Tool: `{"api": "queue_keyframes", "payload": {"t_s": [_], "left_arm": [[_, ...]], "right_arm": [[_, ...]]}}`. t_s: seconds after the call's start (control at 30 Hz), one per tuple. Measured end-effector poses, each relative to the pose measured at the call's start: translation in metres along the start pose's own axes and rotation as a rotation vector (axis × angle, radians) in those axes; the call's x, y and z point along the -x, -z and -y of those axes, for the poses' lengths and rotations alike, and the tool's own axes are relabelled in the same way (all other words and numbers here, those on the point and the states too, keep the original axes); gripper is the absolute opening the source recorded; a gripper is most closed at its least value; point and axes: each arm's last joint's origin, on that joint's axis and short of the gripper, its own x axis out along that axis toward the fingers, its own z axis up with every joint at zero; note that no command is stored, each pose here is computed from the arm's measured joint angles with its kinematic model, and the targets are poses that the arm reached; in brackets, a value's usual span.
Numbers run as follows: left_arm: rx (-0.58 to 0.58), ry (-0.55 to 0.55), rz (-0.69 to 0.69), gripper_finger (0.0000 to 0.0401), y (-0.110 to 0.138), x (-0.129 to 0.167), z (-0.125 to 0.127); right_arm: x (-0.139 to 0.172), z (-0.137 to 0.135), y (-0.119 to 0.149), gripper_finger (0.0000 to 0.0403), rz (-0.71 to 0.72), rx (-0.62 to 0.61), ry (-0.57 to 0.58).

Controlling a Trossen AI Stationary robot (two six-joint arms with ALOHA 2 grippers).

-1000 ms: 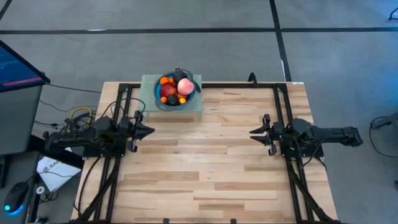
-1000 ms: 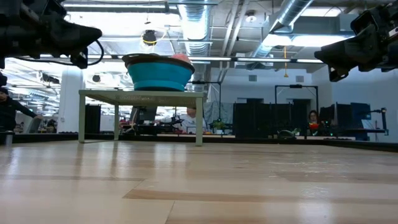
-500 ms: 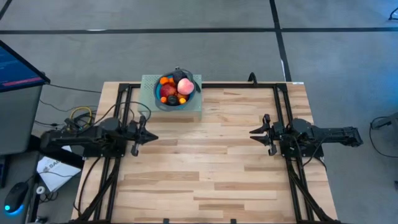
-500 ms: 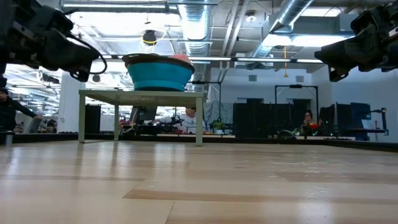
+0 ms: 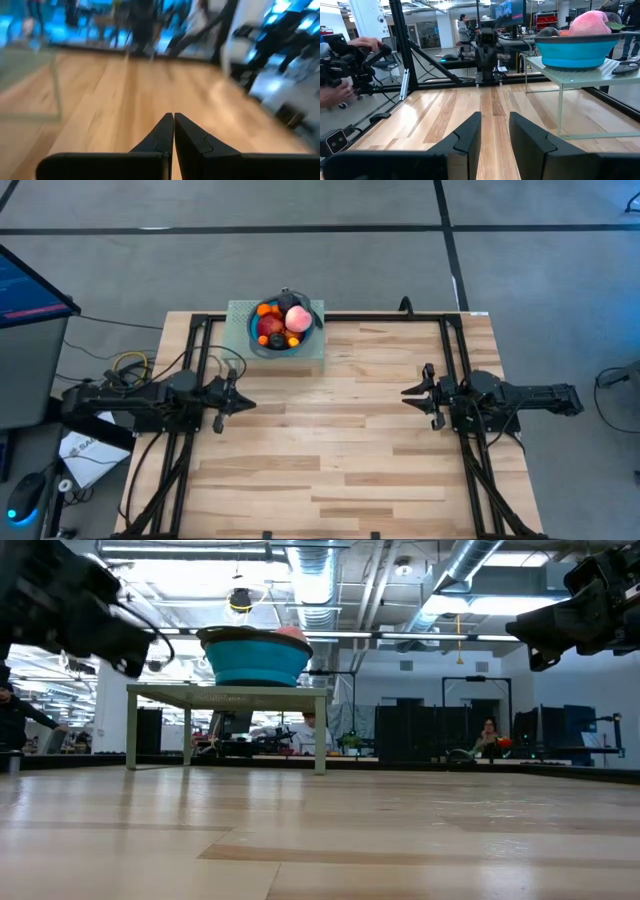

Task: Pick & Place Fruit
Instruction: Return to Home Position

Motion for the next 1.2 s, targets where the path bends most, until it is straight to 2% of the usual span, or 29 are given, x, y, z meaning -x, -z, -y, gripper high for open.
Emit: {"api": "queue_keyframes", "payload": {"t_s": [0.13, 0.23, 0.33, 0.5, 1.2], "left_arm": [[-0.006, -0.001, 0.12, 0.001, -0.009, 0.008, 0.003], [-0.025, -0.09, 0.174, 0.001, -0.012, 0.014, 0.002], [-0.04, -0.167, 0.172, 0.0008, -0.011, 0.014, 0.0], [-0.112, -0.17, 0.165, 0.001, -0.011, 0.014, 0.0], [-0.132, -0.178, 0.181, 0.0011, -0.013, 0.013, 0.0]], "right_arm": [[0.0, 0.0, 0.0, 0.0095, 0.0, 0.0, 0.0], [0.0, 0.0, 0.0, 0.0095, 0.0, 0.0, 0.0], [0.0, 0.0, 0.0, 0.0095, 0.001, 0.0, 0.0], [0.0, 0.0, 0.0, 0.0095, 0.0, 0.0, 0.0], [0.0, 0.0, 0.0, 0.0095, 0.0, 0.0, 0.0]]}}
